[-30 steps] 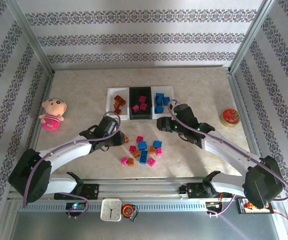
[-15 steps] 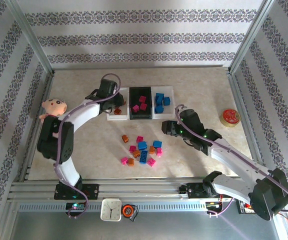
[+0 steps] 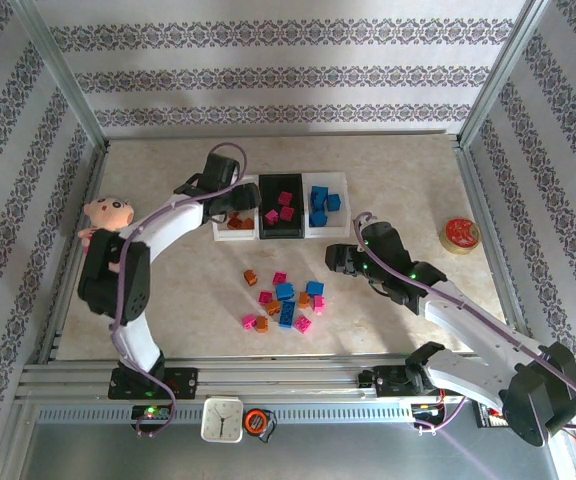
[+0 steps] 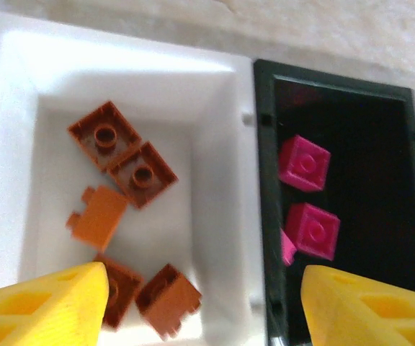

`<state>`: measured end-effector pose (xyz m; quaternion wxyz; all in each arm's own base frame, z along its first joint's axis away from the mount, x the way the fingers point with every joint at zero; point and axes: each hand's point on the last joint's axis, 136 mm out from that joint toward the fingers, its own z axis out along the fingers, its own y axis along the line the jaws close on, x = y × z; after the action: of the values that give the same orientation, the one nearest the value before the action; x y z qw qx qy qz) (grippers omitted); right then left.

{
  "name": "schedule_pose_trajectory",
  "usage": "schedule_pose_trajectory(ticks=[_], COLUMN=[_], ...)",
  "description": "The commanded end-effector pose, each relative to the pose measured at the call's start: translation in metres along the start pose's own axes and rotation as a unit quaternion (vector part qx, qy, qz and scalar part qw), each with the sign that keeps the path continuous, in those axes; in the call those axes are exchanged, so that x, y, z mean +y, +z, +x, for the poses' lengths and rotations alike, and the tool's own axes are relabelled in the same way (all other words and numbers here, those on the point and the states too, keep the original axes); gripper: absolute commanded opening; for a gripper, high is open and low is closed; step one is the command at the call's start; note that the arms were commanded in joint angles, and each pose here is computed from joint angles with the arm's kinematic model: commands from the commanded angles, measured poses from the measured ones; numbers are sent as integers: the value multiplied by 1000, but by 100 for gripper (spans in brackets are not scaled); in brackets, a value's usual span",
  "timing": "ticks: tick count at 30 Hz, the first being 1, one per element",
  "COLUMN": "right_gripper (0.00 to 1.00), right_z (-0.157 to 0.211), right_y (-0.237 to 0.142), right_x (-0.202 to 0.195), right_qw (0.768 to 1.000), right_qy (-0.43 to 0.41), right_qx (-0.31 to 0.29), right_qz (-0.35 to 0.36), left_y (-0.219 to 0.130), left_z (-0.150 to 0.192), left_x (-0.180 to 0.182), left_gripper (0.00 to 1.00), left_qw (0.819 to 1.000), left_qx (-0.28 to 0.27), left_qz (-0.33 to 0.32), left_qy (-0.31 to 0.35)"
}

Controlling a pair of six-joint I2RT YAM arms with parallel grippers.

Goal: Sort the legos into containers by color
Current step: Place the lego in the container, then pick up the lego from the center of the table.

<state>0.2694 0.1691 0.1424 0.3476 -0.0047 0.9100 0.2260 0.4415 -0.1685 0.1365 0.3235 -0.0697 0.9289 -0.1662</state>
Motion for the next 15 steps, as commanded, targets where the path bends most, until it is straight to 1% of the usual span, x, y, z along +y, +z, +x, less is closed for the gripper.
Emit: schedule_pose_trajectory(ticks=[1, 3, 4, 5, 6, 8, 10, 12, 15], right_gripper=[68, 69, 69, 68, 69, 69, 69, 69, 68], right_z=[2, 5, 5, 6, 6, 8, 8, 7, 7], right_y=[5, 8, 9, 10, 12, 14, 17, 18, 17], right_x=[-6, -6, -6, -6, -6, -5, -4, -3, -3], right_qw=[1000, 1000, 1000, 1000, 1000, 1000, 1000, 1000, 1000], right_qy=[9, 11, 12, 13, 14, 15, 18, 20, 20], right_qx=[2, 5, 7, 9, 10, 13, 16, 16, 16], right_qz=[7, 6, 6, 4, 4, 2, -1, -4, -4], left_y=[-37, -51, -56, -59, -61, -61, -53, -44, -33], left_z=[20, 44, 54, 68, 81, 100, 119, 133, 147], left_x=[-18, -18, -17, -15, -13, -8, 0, 3, -2], left_gripper=[73, 76, 79, 85, 87, 89, 89, 85, 72], left_qw=[999, 999, 999, 998, 998, 998, 997, 996, 994], left_qx=[-5, 1, 3, 10, 19, 34, 55, 77, 96], left_qz=[32, 44, 48, 53, 57, 56, 48, 44, 50], left_qy=[19, 18, 15, 12, 9, 4, 4, 4, 8])
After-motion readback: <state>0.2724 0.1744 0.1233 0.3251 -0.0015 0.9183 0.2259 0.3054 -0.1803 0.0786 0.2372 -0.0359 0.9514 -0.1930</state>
